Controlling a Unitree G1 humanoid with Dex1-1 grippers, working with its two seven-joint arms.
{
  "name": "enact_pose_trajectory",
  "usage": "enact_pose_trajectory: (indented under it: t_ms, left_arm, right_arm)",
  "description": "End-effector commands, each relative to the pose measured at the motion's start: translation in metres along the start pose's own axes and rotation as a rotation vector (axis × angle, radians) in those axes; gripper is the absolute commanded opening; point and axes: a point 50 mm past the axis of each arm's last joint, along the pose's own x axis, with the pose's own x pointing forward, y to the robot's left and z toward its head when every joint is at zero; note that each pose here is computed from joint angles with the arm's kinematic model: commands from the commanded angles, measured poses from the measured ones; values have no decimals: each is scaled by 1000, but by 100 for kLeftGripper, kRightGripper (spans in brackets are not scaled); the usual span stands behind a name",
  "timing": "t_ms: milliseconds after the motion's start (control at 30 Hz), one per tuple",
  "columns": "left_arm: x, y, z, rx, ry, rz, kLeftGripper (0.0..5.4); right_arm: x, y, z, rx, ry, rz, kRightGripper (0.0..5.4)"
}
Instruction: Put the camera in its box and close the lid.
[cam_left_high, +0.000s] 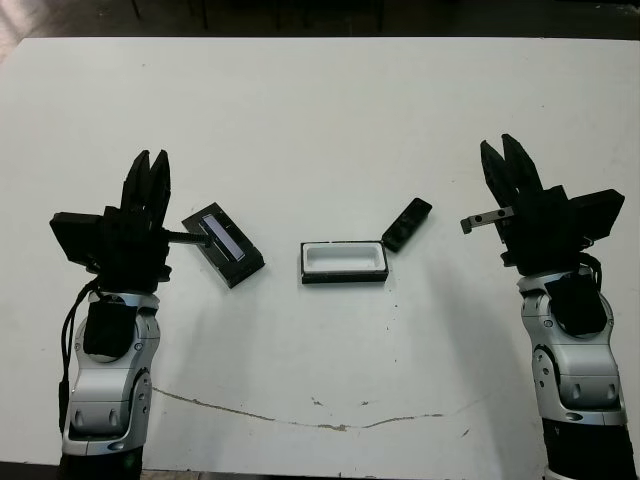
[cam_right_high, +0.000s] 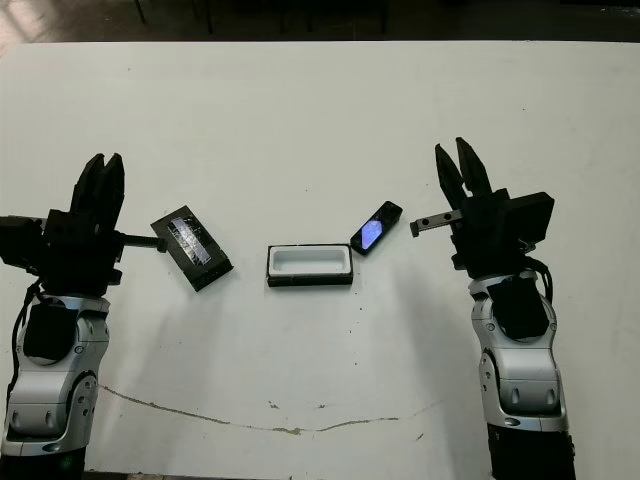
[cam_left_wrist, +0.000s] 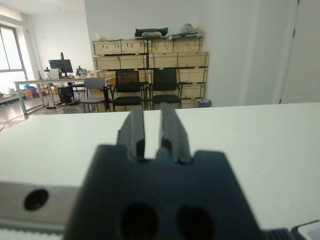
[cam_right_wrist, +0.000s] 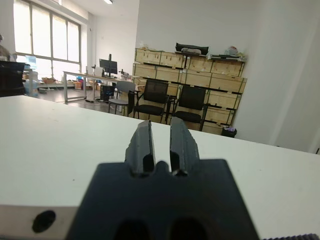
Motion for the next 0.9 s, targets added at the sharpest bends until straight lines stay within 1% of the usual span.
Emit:
enact_pose_trajectory:
  t_ms: [33, 167, 300, 367, 433, 533, 633, 667, 767, 833, 900]
  left_arm:
    - [-4, 5, -6, 26, 38, 1, 1]
    - [4, 6, -9, 16, 50, 2, 1]
    - [11, 6, -9, 31, 47, 2, 1]
    - [12, 6, -8, 32, 44, 2, 1]
    - [11, 6, -6, 35, 38, 0, 1]
    - [10, 5, -4, 25, 33, 1, 1]
    - [9, 3, -3, 15, 30, 2, 1]
    - [9, 3, -3, 13, 30, 2, 1]
    - [10, 1, -2, 17, 22, -6, 1]
    - [10, -1, -2, 15, 19, -9, 1]
    - [11, -1, -1, 17, 17, -8, 1]
  right_arm:
    - [-4, 1, -7, 16, 35, 5, 0]
    - [4, 0, -10, 1, 40, 13, 0]
    - [11, -4, -12, -11, 61, 41, 0]
    - [14, -8, -9, -38, 69, 61, 0]
    - [20, -15, -3, -85, 63, 84, 0]
    - [38, -27, 6, -126, 62, 110, 0]
    - [59, -37, 15, -220, 83, 155, 0]
    - [67, -40, 14, -253, 96, 175, 0]
    - [90, -47, 5, -350, 145, 250, 0]
    - [103, -51, -2, -395, 179, 295, 0]
    - [113, -51, -6, -414, 206, 338, 0]
